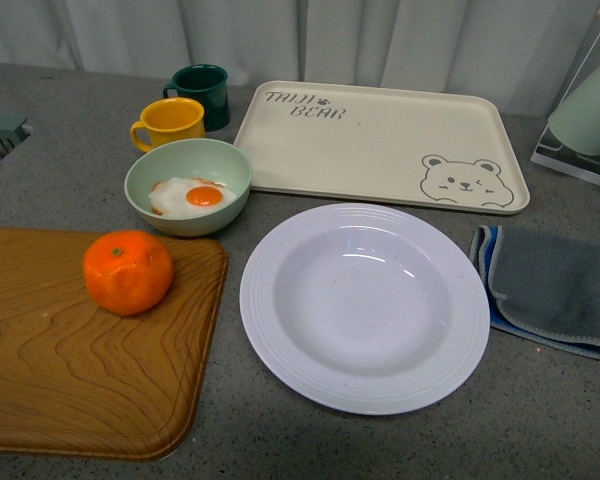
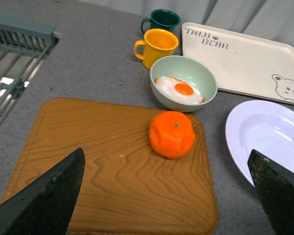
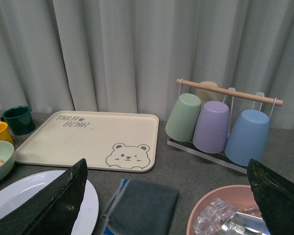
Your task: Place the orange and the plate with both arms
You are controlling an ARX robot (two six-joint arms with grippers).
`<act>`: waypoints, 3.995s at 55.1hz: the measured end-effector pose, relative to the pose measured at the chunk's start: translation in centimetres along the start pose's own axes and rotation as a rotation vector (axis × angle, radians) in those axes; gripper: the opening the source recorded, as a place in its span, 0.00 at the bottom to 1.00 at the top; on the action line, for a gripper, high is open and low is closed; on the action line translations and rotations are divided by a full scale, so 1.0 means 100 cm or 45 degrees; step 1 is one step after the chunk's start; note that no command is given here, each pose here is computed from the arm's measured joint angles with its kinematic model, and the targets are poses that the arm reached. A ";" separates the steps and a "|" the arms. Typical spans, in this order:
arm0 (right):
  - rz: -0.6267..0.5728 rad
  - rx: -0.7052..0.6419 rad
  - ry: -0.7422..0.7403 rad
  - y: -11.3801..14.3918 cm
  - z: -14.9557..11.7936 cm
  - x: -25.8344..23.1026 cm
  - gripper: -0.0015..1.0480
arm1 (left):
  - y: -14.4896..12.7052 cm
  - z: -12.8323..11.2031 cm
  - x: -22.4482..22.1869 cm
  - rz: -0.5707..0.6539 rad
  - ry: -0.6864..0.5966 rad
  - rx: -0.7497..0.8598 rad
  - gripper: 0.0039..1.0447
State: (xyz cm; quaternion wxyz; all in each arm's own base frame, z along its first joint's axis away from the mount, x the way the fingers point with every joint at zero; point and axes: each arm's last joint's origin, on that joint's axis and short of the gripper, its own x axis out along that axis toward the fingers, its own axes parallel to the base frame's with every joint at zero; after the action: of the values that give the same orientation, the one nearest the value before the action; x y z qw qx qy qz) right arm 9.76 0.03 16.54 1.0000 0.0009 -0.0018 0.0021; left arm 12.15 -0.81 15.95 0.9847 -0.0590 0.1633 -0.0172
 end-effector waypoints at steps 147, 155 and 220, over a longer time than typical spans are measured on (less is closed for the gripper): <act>0.000 0.000 0.000 0.000 0.000 0.000 0.91 | -0.195 -0.054 0.205 -0.454 0.711 0.186 0.70; 0.000 0.000 0.000 0.000 0.000 0.000 0.91 | -0.195 -0.049 0.204 -0.459 0.700 0.167 0.94; 0.000 0.000 0.000 0.000 0.000 0.000 0.91 | -0.019 0.017 0.048 0.040 -0.403 0.144 0.03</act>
State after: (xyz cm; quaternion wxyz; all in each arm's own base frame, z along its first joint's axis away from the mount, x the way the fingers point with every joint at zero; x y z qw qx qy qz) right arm 9.76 0.02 16.54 1.0000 0.0007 -0.0020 0.0021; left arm 17.19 -2.74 16.22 1.0000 -0.0030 0.0059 -0.0013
